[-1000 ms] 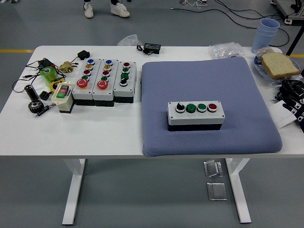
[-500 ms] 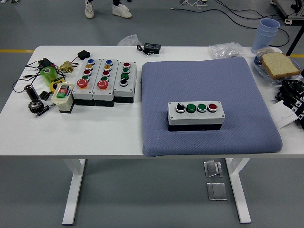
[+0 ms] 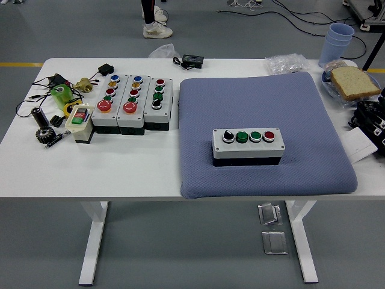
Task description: Pick up the button,place it on the desk,press the button,press the button
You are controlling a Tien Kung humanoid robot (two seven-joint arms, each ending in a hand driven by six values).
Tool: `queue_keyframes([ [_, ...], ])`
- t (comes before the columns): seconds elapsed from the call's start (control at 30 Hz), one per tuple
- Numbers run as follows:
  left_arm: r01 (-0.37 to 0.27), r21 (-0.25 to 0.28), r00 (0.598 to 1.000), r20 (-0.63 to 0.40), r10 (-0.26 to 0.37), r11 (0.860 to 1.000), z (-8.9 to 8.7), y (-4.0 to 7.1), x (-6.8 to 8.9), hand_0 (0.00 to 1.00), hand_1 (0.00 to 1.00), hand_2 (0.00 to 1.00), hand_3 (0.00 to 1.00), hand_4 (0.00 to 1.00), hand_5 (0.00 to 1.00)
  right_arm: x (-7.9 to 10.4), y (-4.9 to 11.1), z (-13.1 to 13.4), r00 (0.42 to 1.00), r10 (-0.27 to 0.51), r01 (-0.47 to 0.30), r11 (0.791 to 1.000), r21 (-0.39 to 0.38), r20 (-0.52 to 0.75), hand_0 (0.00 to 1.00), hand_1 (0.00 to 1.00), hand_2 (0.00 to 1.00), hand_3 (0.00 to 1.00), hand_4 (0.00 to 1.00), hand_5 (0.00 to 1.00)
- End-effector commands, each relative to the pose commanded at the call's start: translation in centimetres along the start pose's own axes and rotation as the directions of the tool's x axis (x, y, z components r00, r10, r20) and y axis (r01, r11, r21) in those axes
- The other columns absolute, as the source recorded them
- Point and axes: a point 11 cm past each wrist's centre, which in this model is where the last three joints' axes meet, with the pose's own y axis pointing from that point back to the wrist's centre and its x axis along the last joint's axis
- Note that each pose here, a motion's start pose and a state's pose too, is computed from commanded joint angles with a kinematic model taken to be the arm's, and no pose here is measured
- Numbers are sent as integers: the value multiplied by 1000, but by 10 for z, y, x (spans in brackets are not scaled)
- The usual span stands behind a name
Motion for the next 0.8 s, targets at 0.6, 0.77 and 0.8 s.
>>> queue_keyframes([
  [0.6,-3,-1,1000,-11,3,1000,0,0,1,532,419,418,425,255,492,-2,-3,-10,1000,13,-14,999,50,24,856,840,895,796,767,463],
  [0.77,-2,-4,1000,-16,2,1000,2,0,0,532,420,418,425,256,492,-4,-5,-12,1000,13,-15,998,58,27,856,841,896,796,774,469],
  [0.8,-2,-6,1000,-16,2,1000,2,0,0,532,420,418,425,256,492,-5,-5,-13,1000,11,-12,998,60,27,856,841,896,796,774,469],
])
